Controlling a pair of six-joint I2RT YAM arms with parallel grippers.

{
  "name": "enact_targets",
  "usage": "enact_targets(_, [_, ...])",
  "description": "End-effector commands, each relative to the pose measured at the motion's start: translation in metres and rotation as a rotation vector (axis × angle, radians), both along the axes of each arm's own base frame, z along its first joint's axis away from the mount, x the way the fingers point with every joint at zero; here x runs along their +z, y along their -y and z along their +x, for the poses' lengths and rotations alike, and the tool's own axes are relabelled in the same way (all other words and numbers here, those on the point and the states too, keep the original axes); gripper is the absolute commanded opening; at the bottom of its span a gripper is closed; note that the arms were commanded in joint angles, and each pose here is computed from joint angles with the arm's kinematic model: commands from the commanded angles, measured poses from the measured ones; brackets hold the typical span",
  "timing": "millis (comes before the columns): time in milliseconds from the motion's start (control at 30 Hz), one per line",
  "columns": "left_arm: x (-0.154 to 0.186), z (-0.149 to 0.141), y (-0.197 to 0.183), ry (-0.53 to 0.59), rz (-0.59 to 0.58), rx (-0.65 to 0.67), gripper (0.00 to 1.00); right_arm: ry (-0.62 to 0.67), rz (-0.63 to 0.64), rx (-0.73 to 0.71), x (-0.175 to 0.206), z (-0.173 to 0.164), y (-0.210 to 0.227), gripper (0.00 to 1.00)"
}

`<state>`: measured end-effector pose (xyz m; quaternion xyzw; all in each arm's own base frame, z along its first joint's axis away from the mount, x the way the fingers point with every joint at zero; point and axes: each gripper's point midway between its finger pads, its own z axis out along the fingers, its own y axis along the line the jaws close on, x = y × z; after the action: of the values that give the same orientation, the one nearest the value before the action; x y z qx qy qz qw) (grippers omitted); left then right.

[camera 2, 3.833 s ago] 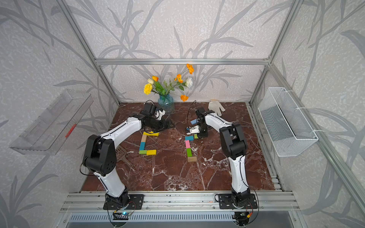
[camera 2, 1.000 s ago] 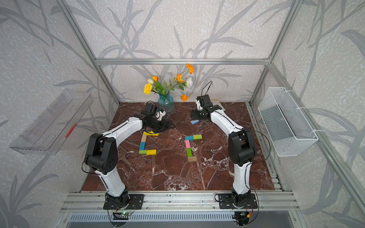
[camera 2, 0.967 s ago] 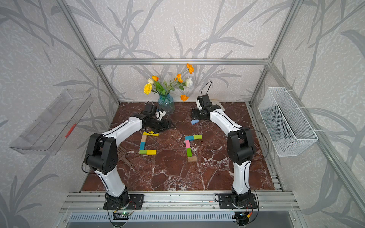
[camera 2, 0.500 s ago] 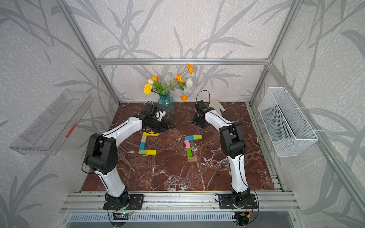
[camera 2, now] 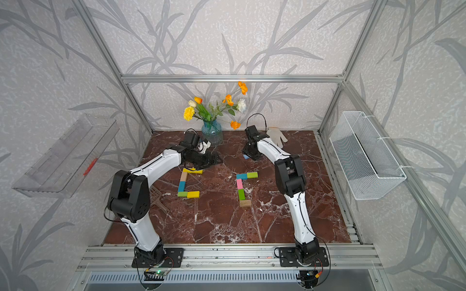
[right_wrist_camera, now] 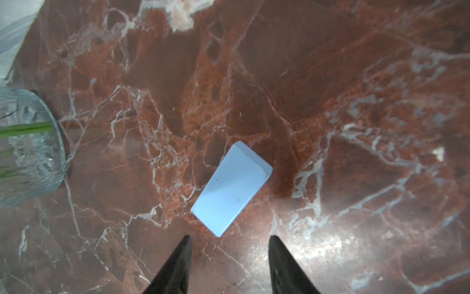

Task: Assemble the letter c with building blocks
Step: Pick up the building block from the center of the board.

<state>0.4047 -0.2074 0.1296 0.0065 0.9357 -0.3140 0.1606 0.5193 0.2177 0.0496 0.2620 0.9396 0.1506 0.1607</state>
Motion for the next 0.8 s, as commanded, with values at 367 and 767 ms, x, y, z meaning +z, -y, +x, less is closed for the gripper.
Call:
enact_targets(367, [0.008,0.005,-0.005,0.031,0.0,0.005,0.95,-0.044,-0.068,-0.067,-0.025,0.018,0.009,0.45])
enact_targets(767, [0.006,0.007,-0.006,0.018,-0.008,0.012,0.95,-0.084,-0.159,0.011,-0.031,0.024,0.007,0.49])
